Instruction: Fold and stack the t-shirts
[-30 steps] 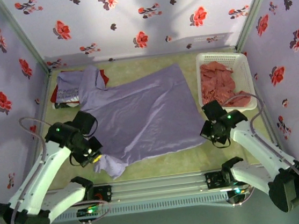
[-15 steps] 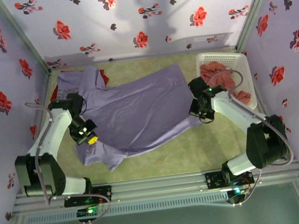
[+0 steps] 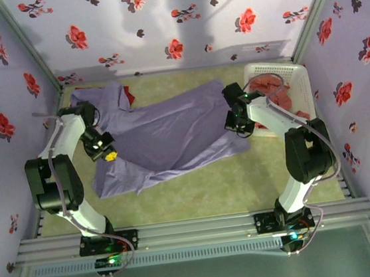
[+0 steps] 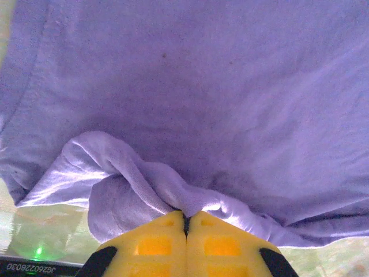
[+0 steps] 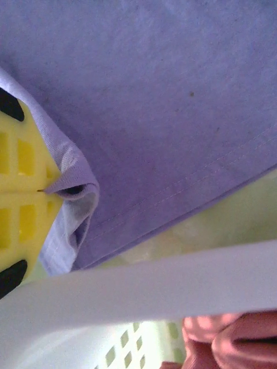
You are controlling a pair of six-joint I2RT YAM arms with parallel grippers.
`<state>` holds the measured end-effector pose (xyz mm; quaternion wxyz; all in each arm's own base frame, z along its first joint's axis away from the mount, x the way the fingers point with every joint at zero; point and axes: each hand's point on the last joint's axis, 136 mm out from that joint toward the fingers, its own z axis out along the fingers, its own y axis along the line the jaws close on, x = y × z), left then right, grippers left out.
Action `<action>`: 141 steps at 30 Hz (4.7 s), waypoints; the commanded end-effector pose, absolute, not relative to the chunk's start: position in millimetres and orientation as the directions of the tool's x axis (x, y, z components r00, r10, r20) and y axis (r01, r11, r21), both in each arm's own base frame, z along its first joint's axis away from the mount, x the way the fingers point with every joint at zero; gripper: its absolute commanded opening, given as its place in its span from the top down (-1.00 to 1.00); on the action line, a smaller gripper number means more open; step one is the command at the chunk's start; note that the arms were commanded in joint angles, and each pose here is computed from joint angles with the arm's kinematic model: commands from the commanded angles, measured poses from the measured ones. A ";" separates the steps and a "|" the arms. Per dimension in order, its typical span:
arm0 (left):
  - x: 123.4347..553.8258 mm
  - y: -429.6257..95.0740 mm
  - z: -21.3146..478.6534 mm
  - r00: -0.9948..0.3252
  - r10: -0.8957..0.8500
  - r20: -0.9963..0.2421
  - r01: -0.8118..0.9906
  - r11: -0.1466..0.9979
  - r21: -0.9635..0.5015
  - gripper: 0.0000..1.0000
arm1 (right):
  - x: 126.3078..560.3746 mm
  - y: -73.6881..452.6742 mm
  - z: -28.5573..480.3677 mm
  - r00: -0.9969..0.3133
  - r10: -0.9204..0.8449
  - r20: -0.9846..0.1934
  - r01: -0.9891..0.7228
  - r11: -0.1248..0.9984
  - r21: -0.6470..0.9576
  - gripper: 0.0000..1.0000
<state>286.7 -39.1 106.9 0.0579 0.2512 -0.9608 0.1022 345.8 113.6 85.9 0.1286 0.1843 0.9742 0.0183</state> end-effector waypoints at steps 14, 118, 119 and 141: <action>319.7 -21.9 103.0 -0.886 -0.420 0.198 -0.448 0.884 -0.134 1.00 | 373.2 93.2 73.9 -0.814 0.453 -0.364 0.481 0.877 0.014 1.00; 267.3 -76.9 37.8 -0.839 -0.499 0.218 -0.545 0.763 -0.348 0.14 | 363.3 330.4 135.7 -0.932 0.343 -0.119 0.201 0.762 0.616 -0.29; 267.5 -79.3 36.7 -0.840 -0.495 0.222 -0.542 0.765 -0.348 0.14 | 362.3 328.8 136.2 -0.934 0.339 -0.117 0.201 0.764 0.613 -0.29; 278.1 -86.8 43.6 -0.844 -0.499 0.197 -0.535 0.754 -0.382 1.00 | 332.4 276.7 166.2 -0.890 0.418 -0.184 0.221 0.747 0.627 -0.30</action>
